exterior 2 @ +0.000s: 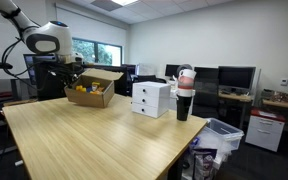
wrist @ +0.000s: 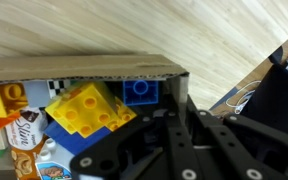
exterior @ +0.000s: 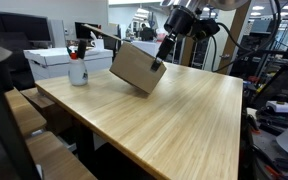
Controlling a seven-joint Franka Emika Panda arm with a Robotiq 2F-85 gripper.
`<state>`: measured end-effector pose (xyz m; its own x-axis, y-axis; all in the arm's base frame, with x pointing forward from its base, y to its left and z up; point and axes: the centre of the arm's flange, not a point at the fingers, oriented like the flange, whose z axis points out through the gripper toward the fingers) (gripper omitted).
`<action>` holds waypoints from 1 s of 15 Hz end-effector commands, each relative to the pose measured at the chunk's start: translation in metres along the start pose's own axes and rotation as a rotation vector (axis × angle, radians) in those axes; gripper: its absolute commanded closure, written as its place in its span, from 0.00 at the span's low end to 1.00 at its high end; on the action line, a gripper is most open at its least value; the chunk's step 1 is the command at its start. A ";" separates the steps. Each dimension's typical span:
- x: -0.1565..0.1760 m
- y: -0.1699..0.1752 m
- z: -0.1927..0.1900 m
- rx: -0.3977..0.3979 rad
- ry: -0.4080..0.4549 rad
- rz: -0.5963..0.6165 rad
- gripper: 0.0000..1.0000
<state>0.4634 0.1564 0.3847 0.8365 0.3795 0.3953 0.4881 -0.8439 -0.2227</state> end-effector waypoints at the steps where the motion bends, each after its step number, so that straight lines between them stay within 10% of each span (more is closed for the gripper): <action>1: -0.015 -0.005 0.011 -0.031 0.036 0.012 0.97; 15: -0.024 0.004 0.024 -0.112 0.207 0.164 0.96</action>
<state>0.4544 0.1539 0.3698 0.8336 0.2003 0.5148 0.3506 -0.9120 -0.2128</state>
